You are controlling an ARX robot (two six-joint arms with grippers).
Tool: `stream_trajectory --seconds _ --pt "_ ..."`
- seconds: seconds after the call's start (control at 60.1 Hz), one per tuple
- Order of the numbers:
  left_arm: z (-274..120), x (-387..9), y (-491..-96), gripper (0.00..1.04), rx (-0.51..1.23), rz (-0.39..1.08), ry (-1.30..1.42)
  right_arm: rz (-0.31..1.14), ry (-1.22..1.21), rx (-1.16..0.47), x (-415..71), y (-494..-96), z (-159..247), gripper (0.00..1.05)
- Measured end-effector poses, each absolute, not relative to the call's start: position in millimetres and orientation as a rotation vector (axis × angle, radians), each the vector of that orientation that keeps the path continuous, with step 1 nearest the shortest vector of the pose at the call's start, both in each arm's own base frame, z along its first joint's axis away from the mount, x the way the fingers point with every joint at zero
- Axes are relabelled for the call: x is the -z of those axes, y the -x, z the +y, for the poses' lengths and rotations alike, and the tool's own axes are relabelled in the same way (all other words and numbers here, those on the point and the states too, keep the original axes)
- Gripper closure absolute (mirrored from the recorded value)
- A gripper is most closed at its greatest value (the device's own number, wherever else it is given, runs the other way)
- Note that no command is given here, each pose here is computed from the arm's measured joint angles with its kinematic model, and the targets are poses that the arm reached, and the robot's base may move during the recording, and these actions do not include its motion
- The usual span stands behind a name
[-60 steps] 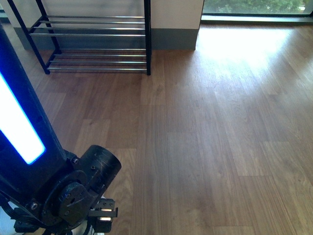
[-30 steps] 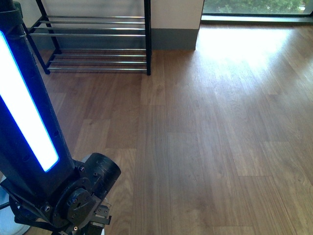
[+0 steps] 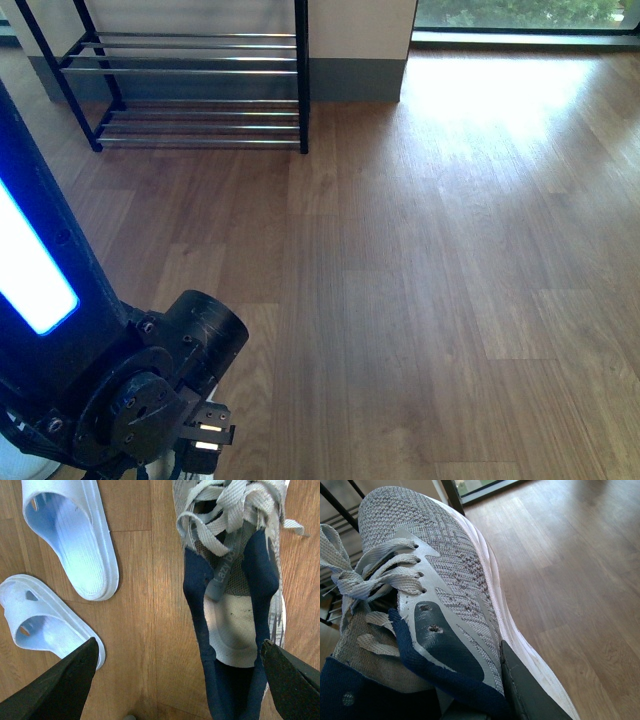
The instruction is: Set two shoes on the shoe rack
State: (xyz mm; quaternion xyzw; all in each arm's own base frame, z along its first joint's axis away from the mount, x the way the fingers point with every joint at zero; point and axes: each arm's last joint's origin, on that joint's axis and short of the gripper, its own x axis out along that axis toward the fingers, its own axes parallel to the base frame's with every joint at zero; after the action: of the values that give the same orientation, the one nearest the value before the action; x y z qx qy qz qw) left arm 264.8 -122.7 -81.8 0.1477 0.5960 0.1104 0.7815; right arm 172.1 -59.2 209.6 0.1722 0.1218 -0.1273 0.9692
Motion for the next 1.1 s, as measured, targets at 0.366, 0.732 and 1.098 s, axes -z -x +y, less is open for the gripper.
stream_trajectory --seconds 0.366,0.732,1.098 --pt "-114 99 -252 0.09 -0.262 1.319 -0.336 0.246 -0.348 0.257 -210 -172 -59 1.03" --pt "-110 121 -263 0.09 -0.297 1.326 -0.368 0.246 -0.348 0.257 -210 -172 -59 1.03" --pt "-114 144 -272 0.18 -0.301 1.344 -0.41 0.247 -0.348 0.257 -210 -172 -59 1.03"
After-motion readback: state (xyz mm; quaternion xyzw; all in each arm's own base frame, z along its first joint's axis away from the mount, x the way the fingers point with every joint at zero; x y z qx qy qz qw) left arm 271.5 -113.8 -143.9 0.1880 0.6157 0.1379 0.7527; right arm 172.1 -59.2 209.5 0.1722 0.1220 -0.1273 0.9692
